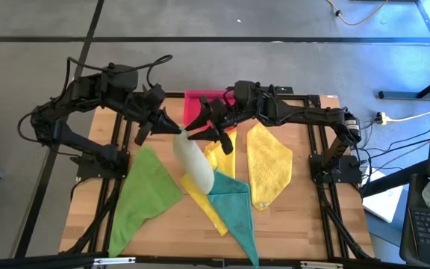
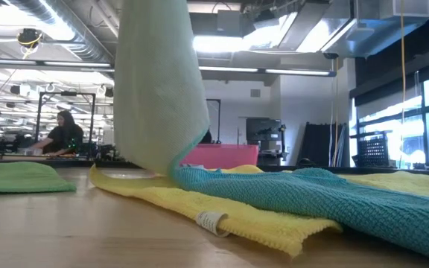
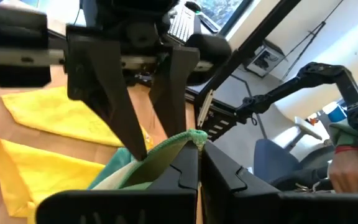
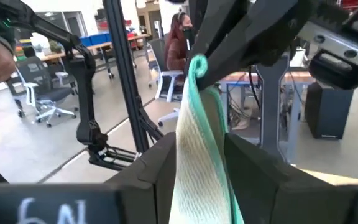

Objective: Fold microfiber towels
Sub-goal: Fold the light green microfiber cloth

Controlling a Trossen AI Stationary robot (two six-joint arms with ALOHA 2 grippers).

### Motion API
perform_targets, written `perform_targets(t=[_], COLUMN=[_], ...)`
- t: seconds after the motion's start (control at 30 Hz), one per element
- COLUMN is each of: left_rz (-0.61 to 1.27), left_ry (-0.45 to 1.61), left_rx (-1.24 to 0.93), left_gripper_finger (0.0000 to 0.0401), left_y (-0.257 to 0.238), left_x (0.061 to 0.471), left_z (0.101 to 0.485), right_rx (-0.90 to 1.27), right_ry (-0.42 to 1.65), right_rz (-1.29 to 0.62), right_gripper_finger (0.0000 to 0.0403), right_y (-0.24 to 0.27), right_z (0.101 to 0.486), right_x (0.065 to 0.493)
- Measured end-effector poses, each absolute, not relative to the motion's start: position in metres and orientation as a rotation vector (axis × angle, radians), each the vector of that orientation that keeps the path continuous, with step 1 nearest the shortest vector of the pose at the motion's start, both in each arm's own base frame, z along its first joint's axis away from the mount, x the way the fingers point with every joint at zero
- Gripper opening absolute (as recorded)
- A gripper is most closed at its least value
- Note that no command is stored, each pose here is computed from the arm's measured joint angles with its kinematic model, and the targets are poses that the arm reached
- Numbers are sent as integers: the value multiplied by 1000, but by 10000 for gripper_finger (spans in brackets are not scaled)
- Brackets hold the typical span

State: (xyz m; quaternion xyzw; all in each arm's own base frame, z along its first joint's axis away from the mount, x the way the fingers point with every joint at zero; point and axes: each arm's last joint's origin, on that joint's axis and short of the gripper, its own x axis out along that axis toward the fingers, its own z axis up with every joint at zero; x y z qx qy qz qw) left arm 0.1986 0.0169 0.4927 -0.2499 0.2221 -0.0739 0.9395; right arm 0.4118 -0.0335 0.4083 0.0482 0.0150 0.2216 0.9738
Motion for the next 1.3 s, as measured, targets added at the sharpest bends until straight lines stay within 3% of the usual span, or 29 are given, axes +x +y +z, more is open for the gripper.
perform_targets(t=[0.2,0.57,0.8,1.13,1.3], left_rz=[-152,-71,-34,44,34], left_ry=[440,395,416,387,380], left_rx=[-506,-464,-461,-421,-434], left_gripper_finger=[0,0,0,0,0], left_y=[17,20,21,22,21], left_x=[199,185,177,164,161], left_z=[494,499,498,501,502], right_rx=[141,242,308,352,337], right_ry=[76,253,296,399,423], right_rz=[497,699,755,825,716], right_gripper_finger=[118,7,20,6,21], right_y=[-32,-17,-13,1,7], right_z=[403,388,386,375,365], right_x=[413,408,407,406,414])
